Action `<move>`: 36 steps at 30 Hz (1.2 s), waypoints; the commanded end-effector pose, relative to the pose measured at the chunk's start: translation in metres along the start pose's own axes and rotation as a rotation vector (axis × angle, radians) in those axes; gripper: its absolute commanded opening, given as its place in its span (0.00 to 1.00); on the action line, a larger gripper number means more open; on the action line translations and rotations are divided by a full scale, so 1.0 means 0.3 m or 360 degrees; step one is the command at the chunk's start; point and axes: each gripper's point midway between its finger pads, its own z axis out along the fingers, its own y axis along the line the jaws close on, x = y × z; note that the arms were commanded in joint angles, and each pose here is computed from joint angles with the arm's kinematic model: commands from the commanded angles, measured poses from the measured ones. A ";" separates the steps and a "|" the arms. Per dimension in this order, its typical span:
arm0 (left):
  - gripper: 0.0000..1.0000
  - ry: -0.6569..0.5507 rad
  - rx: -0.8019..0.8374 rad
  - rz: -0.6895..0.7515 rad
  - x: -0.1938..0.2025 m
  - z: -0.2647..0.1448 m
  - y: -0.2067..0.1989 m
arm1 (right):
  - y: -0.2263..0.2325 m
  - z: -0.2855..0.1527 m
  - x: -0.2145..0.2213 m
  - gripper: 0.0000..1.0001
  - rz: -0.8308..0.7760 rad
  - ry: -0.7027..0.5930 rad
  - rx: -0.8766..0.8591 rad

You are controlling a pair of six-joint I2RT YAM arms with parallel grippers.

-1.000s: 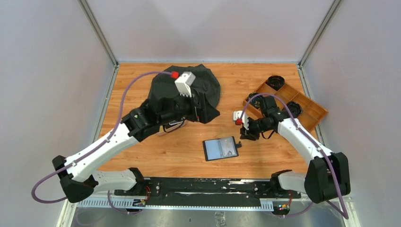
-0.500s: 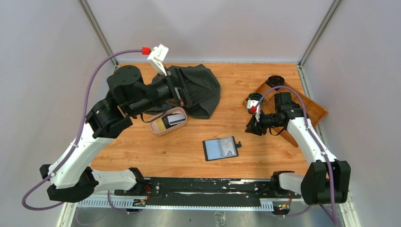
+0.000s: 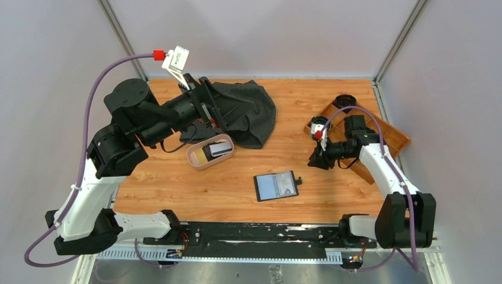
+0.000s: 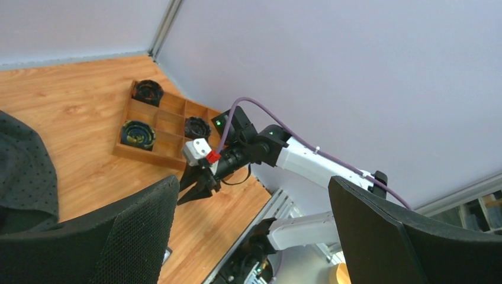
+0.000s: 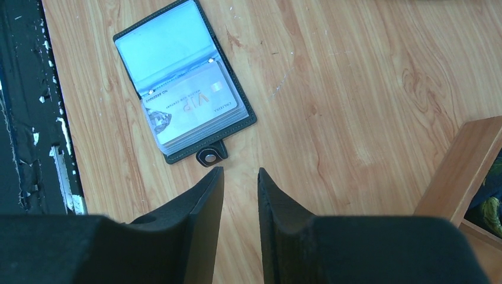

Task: Put the credit cards into the card holder
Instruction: Pick up the credit card from the storage box.

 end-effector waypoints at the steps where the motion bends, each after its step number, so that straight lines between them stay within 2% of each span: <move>1: 1.00 0.0063 0.0006 0.0074 0.026 0.013 0.011 | -0.004 -0.024 -0.029 0.32 0.0039 -0.0046 0.0004; 4: 1.00 0.0096 -0.0054 0.0231 0.062 0.019 0.069 | -0.008 -0.032 -0.039 0.32 0.0052 -0.0054 0.0019; 9: 1.00 0.0025 -0.0400 0.0569 0.115 -0.043 0.303 | -0.024 -0.072 -0.059 0.32 0.0065 -0.0091 0.0094; 11: 1.00 0.0058 -0.0509 0.0656 0.167 -0.049 0.412 | -0.027 -0.088 -0.074 0.32 0.0047 -0.0113 0.0123; 15: 1.00 0.0161 -0.0602 0.0649 0.245 -0.031 0.581 | -0.028 -0.114 -0.100 0.33 0.0014 -0.0143 0.0168; 18: 1.00 0.0230 -0.0733 0.0598 0.286 -0.035 0.759 | -0.031 -0.135 -0.136 0.35 -0.0023 -0.0172 0.0199; 20: 1.00 0.0198 -0.0873 0.0561 0.292 -0.060 0.868 | -0.036 -0.156 -0.179 0.43 -0.0057 -0.0206 0.0223; 25: 1.00 0.0056 -0.1070 0.0536 0.291 -0.141 1.045 | -0.027 -0.190 -0.303 0.67 -0.0107 -0.0338 0.0191; 27: 1.00 0.0039 -0.1227 0.0551 0.295 -0.196 1.123 | -0.029 -0.191 -0.341 0.68 -0.0093 -0.0337 0.0170; 31: 1.00 0.0007 -0.1298 0.0550 0.279 -0.236 1.159 | -0.018 -0.163 -0.406 0.69 -0.0152 -0.0286 0.0110; 36: 1.00 0.0034 -0.1359 0.0543 0.283 -0.263 1.185 | -0.044 -0.089 -0.473 0.69 -0.0229 -0.0100 0.0101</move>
